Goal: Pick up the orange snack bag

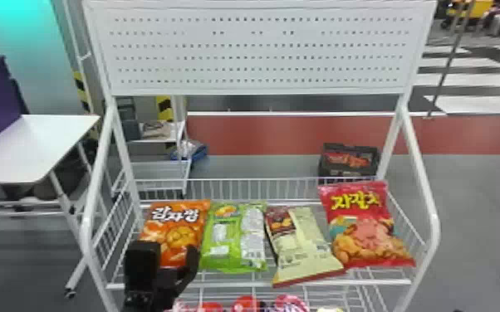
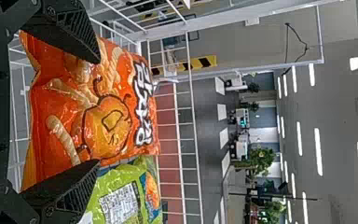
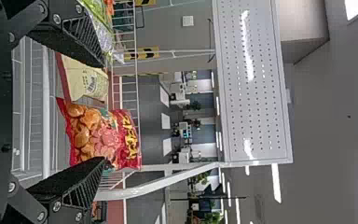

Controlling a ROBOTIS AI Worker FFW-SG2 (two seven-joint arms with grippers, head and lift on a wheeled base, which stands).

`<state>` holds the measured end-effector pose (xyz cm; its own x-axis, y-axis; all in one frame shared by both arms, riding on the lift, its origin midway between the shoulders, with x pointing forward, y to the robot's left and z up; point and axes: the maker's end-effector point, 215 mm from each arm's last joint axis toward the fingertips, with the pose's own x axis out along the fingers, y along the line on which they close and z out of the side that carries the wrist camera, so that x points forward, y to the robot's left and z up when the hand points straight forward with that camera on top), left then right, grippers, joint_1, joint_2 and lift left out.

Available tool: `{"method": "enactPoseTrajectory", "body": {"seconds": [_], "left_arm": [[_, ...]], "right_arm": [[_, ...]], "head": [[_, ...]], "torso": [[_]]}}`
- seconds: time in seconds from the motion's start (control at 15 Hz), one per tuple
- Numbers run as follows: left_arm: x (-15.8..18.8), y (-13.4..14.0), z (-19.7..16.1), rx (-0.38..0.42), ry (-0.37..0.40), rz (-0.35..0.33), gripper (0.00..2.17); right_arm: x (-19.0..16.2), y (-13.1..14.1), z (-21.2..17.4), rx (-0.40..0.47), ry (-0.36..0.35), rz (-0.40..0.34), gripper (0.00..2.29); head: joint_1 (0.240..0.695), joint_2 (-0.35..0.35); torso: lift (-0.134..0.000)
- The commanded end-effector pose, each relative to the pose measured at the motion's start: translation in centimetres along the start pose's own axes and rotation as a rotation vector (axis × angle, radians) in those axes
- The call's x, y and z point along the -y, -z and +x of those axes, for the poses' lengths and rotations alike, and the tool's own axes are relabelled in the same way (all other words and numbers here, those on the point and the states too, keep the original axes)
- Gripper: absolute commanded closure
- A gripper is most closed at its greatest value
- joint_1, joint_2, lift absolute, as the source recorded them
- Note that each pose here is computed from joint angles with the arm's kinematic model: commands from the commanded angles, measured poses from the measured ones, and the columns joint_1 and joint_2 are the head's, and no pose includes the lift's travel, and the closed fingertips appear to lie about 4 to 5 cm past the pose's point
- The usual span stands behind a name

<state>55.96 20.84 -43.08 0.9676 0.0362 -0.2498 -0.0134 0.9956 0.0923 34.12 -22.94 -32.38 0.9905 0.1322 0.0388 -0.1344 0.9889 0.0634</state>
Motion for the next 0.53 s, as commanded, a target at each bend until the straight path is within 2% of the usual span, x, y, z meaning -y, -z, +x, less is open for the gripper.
{"method": "enactPoseTrajectory", "body": {"seconds": [0.0,0.27,0.4,0.47], "left_arm": [[-0.39,0.20,0.48,-0.010,-0.001,-0.013,0.22],[-0.32,0.41,0.51,-0.017,0.000,-0.013,0.61],[-0.43,0.38,0.52,-0.016,-0.003,-0.013,1.00],[-0.40,0.47,0.52,-0.019,-0.001,-0.012,1.01]], "right_arm": [[-0.05,-0.08,-0.01,0.001,-0.002,0.000,0.19],[0.00,-0.13,-0.04,0.001,-0.002,-0.001,0.19],[0.05,-0.10,0.00,0.002,0.000,-0.002,0.19],[0.06,-0.15,0.05,0.003,0.000,-0.002,0.19]], "head": [[0.499,0.000],[0.499,0.000],[0.499,0.000],[0.499,0.000]], "torso": [[0.000],[0.000],[0.000],[0.000]]}}
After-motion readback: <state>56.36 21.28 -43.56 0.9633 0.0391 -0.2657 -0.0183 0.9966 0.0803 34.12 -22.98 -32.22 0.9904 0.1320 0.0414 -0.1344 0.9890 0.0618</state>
